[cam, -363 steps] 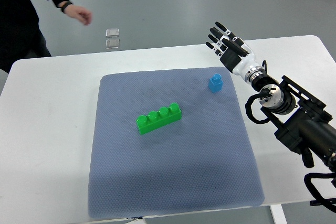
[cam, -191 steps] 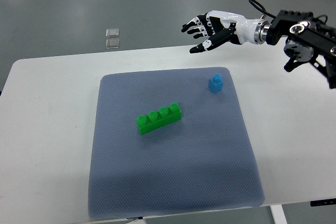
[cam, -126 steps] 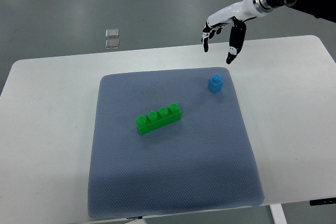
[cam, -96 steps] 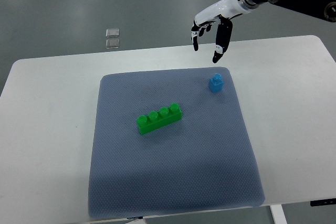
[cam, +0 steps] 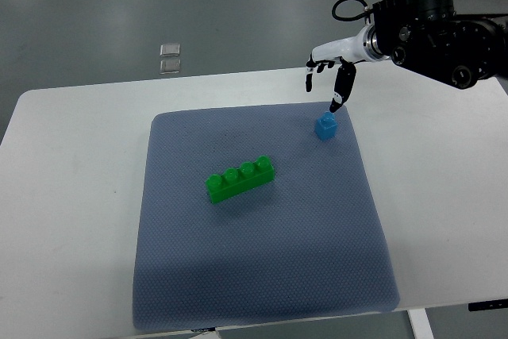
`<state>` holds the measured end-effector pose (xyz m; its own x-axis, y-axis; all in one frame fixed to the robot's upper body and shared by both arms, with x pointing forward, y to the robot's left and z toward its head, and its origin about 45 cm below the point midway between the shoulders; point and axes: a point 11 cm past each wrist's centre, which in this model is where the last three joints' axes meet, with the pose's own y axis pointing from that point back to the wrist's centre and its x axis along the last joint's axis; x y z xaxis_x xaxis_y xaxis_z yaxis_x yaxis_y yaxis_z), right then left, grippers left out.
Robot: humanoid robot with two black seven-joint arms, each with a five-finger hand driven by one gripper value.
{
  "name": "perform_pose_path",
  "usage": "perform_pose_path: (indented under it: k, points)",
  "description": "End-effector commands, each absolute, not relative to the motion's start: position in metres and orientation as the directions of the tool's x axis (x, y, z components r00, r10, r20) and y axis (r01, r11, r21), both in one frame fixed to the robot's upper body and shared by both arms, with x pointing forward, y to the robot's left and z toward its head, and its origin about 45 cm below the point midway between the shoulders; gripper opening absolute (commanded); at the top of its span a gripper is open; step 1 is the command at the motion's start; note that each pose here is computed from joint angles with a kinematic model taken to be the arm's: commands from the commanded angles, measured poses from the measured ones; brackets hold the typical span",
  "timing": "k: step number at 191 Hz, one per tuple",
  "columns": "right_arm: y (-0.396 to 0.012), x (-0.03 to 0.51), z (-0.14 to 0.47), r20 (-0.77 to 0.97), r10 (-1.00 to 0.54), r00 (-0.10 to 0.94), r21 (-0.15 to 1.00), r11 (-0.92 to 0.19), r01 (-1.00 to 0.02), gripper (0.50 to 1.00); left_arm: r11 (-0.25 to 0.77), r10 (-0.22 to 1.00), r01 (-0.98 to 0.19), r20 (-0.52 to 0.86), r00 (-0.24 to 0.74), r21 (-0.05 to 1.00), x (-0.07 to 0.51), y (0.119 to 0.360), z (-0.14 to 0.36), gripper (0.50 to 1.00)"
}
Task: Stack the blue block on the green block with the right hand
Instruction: 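Move the right hand over the small blue block, fingers open, then lower the right hand and close fingers around the blue block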
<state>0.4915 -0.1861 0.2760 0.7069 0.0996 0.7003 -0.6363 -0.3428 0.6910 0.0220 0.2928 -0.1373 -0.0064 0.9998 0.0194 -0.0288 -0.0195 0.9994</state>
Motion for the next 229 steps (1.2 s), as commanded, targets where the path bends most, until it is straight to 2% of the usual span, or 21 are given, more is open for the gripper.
perform_pose_path:
  k: [1,110,127,155,229]
  points:
    - [-0.184,0.491,0.265,0.705,0.088,0.704,0.684,-0.347,-0.642,0.919,-0.021,1.0,-0.029,0.021,-0.007,0.999,0.022,0.294,-0.137,1.0]
    - [-0.183,0.484,0.216,0.708,0.062,0.703,0.678,-0.339,-0.653,0.911,-0.026,1.0,-0.028,0.026,-0.007,0.999,0.022,0.295,-0.137,1.0]
    - [-0.187,0.482,0.209,0.705,0.059,0.707,0.682,-0.33,-0.653,0.897,-0.024,1.0,-0.028,0.024,-0.007,0.999,0.022,0.295,-0.137,1.0]
    - [-0.19,0.48,0.203,0.706,0.078,0.704,0.686,-0.32,-0.653,0.834,-0.028,1.0,-0.028,0.027,-0.006,0.999,0.022,0.295,-0.137,1.0]
    - [-0.197,0.481,0.198,0.71,0.082,0.7,0.686,-0.304,-0.661,0.821,-0.028,1.0,-0.027,0.028,-0.005,0.999,0.021,0.295,-0.137,1.0]
